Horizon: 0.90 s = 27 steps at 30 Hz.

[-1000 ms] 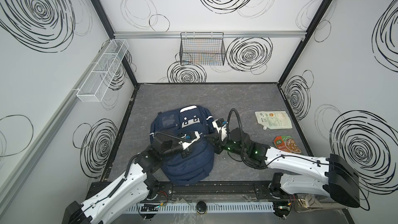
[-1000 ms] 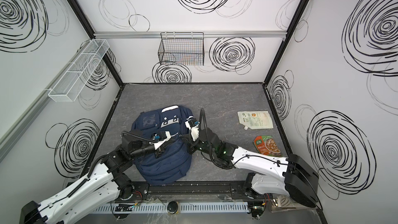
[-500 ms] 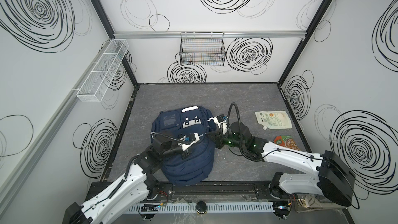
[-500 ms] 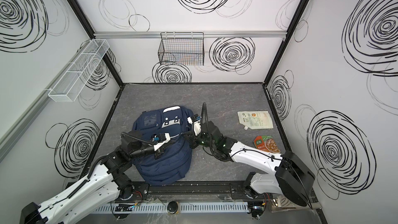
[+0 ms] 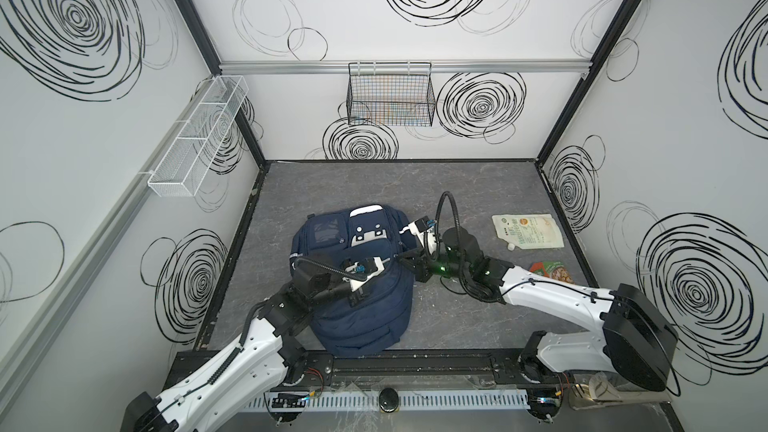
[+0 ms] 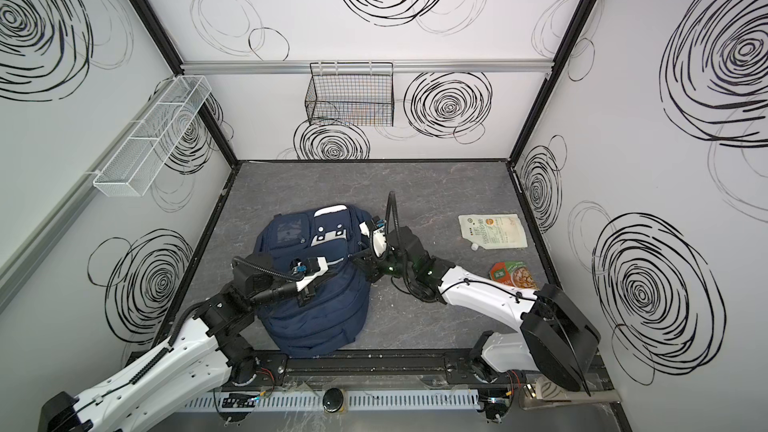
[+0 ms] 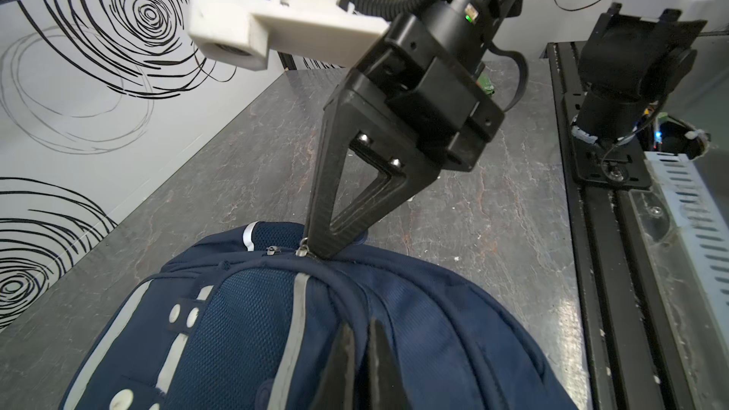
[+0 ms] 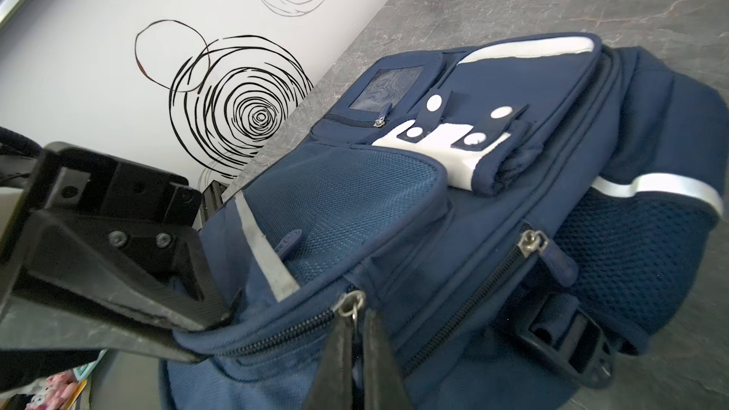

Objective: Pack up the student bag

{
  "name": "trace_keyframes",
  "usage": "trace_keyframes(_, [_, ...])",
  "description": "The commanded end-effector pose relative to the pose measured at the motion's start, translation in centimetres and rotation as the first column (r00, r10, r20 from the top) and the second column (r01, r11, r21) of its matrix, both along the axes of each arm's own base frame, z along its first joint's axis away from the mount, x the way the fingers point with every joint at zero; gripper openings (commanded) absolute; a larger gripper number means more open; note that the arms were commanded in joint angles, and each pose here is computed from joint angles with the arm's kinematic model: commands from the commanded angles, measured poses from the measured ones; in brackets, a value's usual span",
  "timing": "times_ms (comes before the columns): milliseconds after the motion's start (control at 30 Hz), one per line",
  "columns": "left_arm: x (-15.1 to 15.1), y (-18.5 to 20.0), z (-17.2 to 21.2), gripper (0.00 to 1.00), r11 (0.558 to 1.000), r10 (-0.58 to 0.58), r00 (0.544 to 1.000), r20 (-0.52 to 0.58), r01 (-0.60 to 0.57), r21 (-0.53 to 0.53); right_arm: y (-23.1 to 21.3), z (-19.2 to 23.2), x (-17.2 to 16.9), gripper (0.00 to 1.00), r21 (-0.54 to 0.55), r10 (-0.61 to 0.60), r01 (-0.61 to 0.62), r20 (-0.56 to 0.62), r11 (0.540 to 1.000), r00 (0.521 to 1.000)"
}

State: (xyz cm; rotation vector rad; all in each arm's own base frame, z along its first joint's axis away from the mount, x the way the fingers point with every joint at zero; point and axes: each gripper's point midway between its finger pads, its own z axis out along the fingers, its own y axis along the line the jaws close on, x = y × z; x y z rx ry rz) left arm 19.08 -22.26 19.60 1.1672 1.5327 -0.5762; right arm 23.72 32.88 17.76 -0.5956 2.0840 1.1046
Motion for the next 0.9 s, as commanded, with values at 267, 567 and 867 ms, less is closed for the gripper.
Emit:
trace_keyframes(267, [3.0, -1.5, 5.4, 0.00, 1.000, 0.003, 0.990, 0.142, -0.004, 0.009, -11.4, -1.2, 7.9, 0.00, -0.191, -0.404, 0.420, 0.118, 0.887, 0.907])
trace_keyframes(567, [6.1, -2.6, 5.4, 0.00, 0.997, 0.078, 0.991, 0.113, -0.076, -0.020, -14.4, -1.0, 7.6, 0.00, -0.091, -0.502, 0.512, 0.117, 0.854, 0.857])
trace_keyframes(867, [8.2, -1.8, 2.6, 0.00, 0.989, 0.146, 0.987, 0.066, -0.147, 0.000, -12.9, -0.7, 9.2, 0.00, -0.084, -0.495, 0.494, 0.010, 0.865, 0.869])
